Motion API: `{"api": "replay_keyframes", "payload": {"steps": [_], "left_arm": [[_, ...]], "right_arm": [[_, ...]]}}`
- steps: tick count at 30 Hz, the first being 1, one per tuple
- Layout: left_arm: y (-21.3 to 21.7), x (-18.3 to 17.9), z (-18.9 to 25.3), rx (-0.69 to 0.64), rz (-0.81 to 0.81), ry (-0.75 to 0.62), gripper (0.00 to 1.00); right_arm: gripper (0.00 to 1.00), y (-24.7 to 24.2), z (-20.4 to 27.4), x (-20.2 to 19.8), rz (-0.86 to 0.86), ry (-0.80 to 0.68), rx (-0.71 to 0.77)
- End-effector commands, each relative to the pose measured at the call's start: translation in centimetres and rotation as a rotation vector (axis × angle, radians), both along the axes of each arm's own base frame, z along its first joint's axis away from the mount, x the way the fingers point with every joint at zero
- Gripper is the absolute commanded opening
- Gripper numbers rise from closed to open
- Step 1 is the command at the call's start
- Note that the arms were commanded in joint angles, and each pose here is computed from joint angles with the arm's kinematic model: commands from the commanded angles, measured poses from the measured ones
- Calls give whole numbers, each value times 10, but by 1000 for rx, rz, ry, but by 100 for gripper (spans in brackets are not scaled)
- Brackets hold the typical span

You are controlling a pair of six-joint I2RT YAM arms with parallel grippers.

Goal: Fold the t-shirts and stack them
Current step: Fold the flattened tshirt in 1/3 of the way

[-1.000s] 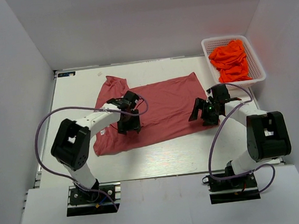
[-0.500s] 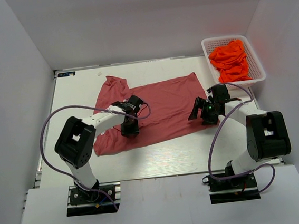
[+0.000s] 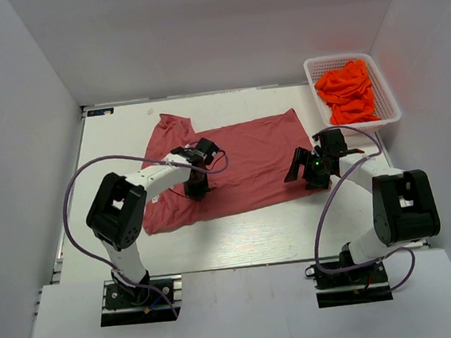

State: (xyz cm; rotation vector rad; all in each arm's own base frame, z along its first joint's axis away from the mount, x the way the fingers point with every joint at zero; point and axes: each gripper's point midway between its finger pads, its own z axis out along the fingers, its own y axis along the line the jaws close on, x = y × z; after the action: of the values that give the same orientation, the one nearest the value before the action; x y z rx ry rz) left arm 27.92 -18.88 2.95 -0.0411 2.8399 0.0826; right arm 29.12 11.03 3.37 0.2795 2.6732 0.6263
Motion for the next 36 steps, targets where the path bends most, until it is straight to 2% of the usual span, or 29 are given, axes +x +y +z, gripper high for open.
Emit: {"api": "replay_keyframes", "payload": {"steps": [1,4,8,14,16,17,19,20,23,28,30,32,36], "left_arm": [[-5,19,25,6,4,-76,0],[-2,23,27,41,-15,-71,0],[3,25,27,70,-19,-56,11],[5,24,20,71,-22,-27,17],[1,26,22,56,-24,-28,21],[0,24,22,48,-26,-22,27],[-2,27,27,37,-26,-37,32],[-5,31,30,27,-25,-52,37],[-5,39,32,28,-14,-66,37],[-7,50,29,47,1,-81,29],[-5,54,28,64,6,-88,18],[-7,64,32,73,14,-124,2],[-21,102,48,58,-20,-258,0]], "right_arm": [[90,-7,-10,-8,-2,32,-42],[90,-7,-11,-7,0,38,-42],[90,-8,-13,-7,-4,46,-45],[90,-9,-13,-6,-6,50,-56],[90,-10,-12,-5,-2,47,-64],[90,-11,-12,-5,-3,47,-64],[90,-11,-12,-5,-4,47,-70],[90,-11,-13,-5,0,48,-71],[90,-12,-15,-7,-5,56,-75],[90,-13,-15,-8,-8,55,-82],[90,-14,-15,-7,-10,54,-83],[90,-14,-14,-6,-12,51,-82],[90,-13,-13,-5,-11,48,-83]]}}
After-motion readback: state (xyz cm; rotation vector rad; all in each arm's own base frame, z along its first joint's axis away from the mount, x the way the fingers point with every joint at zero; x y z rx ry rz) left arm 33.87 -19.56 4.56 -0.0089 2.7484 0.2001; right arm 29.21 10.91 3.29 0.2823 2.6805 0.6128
